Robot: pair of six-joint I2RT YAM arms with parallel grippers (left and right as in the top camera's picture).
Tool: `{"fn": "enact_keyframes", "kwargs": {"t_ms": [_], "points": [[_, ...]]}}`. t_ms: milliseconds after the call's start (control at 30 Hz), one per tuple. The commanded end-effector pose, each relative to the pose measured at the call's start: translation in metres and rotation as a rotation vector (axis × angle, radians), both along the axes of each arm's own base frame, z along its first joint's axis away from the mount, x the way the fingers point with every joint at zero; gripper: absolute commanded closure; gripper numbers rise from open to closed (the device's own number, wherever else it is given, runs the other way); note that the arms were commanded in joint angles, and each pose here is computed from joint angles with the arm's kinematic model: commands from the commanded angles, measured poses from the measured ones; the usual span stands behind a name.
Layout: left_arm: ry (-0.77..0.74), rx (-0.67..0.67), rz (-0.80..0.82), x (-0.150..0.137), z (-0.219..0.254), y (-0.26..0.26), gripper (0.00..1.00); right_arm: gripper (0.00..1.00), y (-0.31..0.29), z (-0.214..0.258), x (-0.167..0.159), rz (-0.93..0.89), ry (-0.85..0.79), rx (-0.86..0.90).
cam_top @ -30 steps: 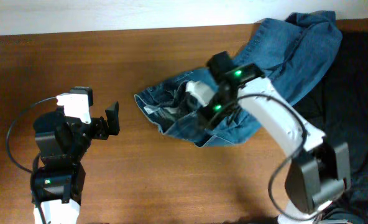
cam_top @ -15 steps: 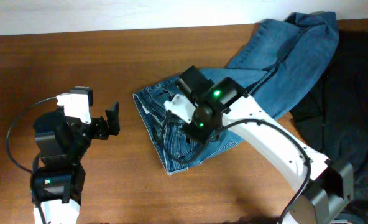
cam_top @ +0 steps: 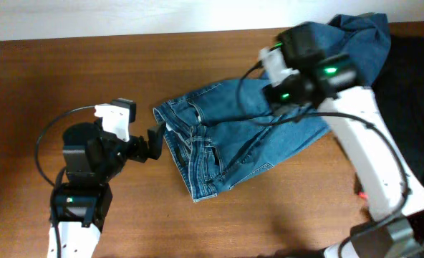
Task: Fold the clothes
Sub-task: 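Reach the left gripper to the jeans waistband and grasp it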
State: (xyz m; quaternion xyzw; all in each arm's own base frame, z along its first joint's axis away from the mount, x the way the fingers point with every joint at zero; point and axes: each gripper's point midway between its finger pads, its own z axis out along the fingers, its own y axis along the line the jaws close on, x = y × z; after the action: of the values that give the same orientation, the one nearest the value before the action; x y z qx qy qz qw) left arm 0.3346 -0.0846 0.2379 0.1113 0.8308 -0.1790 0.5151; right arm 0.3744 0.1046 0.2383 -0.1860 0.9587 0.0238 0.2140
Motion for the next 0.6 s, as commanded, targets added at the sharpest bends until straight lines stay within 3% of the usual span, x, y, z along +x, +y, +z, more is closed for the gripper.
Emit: {"fn": "enact_keyframes", "kwargs": {"t_ms": [0, 100, 233, 567], "points": [[-0.021, -0.072, -0.004, 0.014, 0.011, -0.007, 0.01, 0.56, -0.026, 0.016, -0.001, -0.114, -0.012, 0.06], [0.022, -0.119, 0.043, 0.038, -0.008, -0.006, 0.01, 0.56, -0.04, 0.012, -0.007, -0.15, 0.035, 0.09], [0.186, -0.164, 0.11, 0.074, -0.065, 0.001, 0.01, 0.56, -0.056, 0.008, -0.015, -0.194, 0.08, 0.084], [0.48, -0.193, 0.1, 0.15, -0.145, 0.001, 0.01, 0.56, -0.073, 0.003, -0.027, -0.241, 0.133, 0.076]]}}
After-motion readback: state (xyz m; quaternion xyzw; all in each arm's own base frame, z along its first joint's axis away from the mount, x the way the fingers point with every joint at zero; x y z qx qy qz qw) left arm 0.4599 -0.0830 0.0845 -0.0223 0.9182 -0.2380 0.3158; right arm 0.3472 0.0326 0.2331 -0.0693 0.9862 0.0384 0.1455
